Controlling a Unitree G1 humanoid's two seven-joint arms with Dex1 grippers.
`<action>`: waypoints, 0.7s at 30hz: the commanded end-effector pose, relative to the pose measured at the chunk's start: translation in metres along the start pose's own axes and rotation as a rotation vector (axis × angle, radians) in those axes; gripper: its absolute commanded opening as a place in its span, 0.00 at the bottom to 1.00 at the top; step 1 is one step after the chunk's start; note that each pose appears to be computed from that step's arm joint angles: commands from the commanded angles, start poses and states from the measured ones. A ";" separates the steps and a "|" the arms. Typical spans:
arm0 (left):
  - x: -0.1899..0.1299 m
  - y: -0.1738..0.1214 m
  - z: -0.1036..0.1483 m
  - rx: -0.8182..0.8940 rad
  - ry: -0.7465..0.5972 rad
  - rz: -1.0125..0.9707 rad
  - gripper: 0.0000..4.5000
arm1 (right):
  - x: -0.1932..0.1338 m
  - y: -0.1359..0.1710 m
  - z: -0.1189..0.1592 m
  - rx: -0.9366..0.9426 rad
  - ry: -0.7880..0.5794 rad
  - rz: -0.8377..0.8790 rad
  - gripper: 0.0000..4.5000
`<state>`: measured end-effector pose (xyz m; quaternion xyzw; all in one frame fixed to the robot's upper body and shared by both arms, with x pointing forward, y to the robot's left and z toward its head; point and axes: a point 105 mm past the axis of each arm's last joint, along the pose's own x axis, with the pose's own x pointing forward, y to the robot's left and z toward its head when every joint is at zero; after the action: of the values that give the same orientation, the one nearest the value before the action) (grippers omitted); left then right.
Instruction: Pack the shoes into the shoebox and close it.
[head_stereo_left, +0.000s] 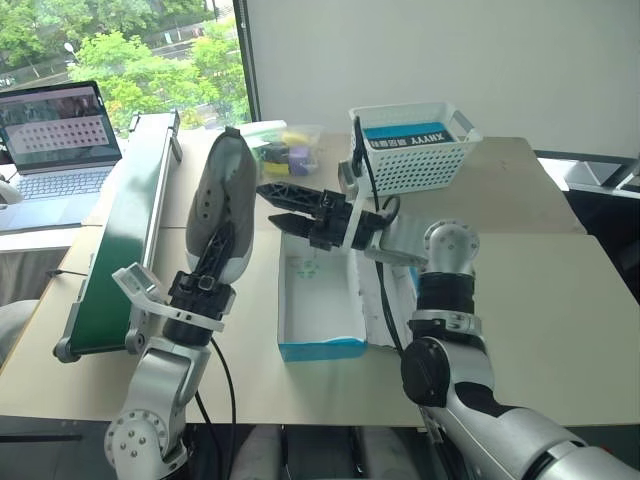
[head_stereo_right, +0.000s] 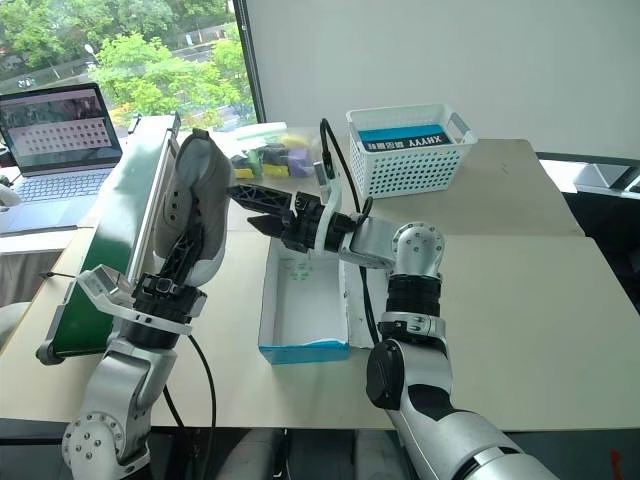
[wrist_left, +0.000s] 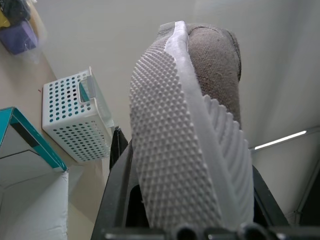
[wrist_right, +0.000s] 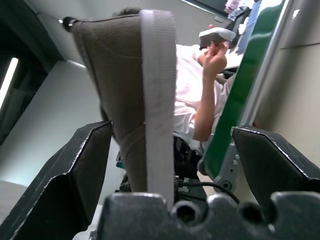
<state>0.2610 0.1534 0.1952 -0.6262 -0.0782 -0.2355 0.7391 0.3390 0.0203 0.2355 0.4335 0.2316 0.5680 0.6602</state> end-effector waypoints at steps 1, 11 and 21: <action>0.005 -0.012 -0.003 0.013 0.022 -0.047 0.29 | 0.010 0.025 -0.012 -0.003 0.016 0.148 1.00; 0.010 -0.017 -0.012 0.008 0.069 -0.089 0.29 | 0.019 -0.004 -0.034 -0.028 0.076 -0.005 1.00; 0.006 -0.014 -0.015 0.009 0.073 -0.080 0.27 | 0.016 0.002 -0.002 0.029 -0.068 0.048 0.83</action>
<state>0.2649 0.1390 0.1922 -0.6175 -0.0518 -0.2564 0.7418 0.3403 0.0310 0.2150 0.4355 0.2475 0.5477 0.6702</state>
